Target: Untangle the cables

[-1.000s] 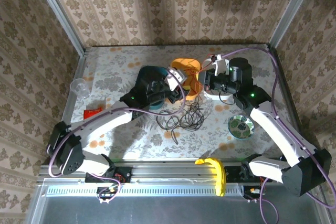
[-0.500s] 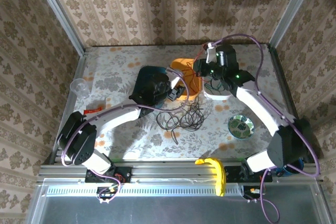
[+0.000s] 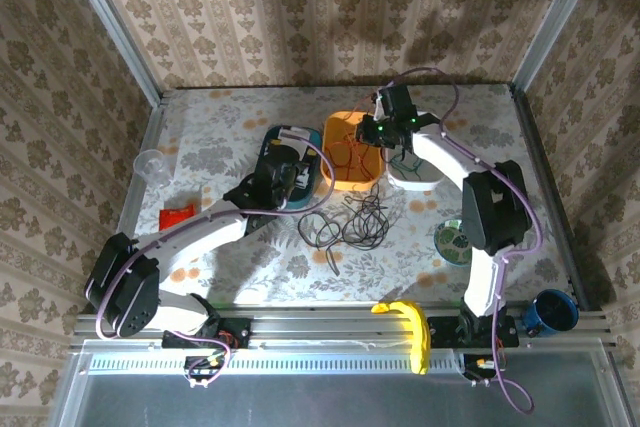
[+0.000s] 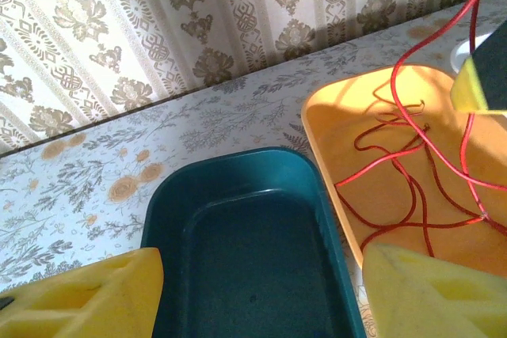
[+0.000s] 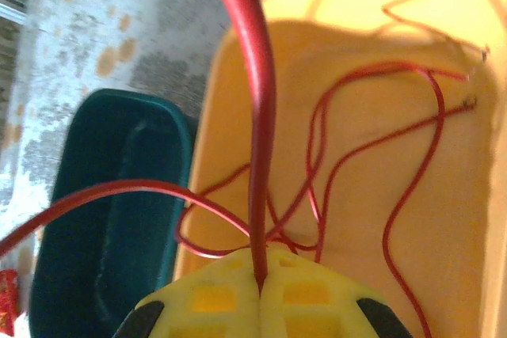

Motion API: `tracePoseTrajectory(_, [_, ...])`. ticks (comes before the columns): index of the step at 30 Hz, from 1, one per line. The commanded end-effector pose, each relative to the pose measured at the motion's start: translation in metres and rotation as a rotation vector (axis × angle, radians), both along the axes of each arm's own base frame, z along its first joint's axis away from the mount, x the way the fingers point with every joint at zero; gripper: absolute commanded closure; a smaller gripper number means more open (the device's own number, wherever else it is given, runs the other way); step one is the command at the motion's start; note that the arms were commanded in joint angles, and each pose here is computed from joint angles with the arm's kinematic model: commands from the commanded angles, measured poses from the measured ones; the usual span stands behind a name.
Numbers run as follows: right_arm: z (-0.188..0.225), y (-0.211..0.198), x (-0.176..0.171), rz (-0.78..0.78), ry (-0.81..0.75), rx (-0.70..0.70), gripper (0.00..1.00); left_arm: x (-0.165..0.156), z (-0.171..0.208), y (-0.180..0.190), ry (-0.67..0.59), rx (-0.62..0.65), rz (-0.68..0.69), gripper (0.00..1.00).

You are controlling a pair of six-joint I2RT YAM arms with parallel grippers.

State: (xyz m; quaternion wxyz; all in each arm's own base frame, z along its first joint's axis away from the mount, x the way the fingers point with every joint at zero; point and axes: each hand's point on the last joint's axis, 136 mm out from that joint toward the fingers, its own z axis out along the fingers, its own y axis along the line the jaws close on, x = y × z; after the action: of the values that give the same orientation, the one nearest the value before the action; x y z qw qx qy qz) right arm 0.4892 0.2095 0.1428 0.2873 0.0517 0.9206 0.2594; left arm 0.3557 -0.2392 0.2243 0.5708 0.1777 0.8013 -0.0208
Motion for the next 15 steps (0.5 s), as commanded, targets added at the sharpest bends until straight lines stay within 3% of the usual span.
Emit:
tracePoseTrajectory(1, [-0.017,-0.002,-0.007,-0.046,0.117,-0.007,0.92,-0.002,-0.002,0.012,0.012,-0.019,0.048,0.31])
tracePoseTrajectory(4, [-0.024,-0.001,-0.017,-0.022,0.148,-0.06,0.68,-0.001,-0.001,0.011,0.01,-0.019,0.044,0.31])
tracePoseTrajectory(6, [-0.022,-0.003,-0.023,-0.009,0.145,-0.117,0.59,0.0,0.0,0.01,0.007,-0.017,0.041,0.31])
tracePoseTrajectory(10, [-0.022,-0.01,-0.038,0.017,0.166,-0.218,0.57,0.002,0.0,0.003,0.014,-0.005,0.009,0.31])
tracePoseTrajectory(15, [-0.01,-0.017,-0.047,0.021,0.129,-0.24,0.55,0.001,-0.003,-0.009,0.035,-0.016,-0.043,0.3])
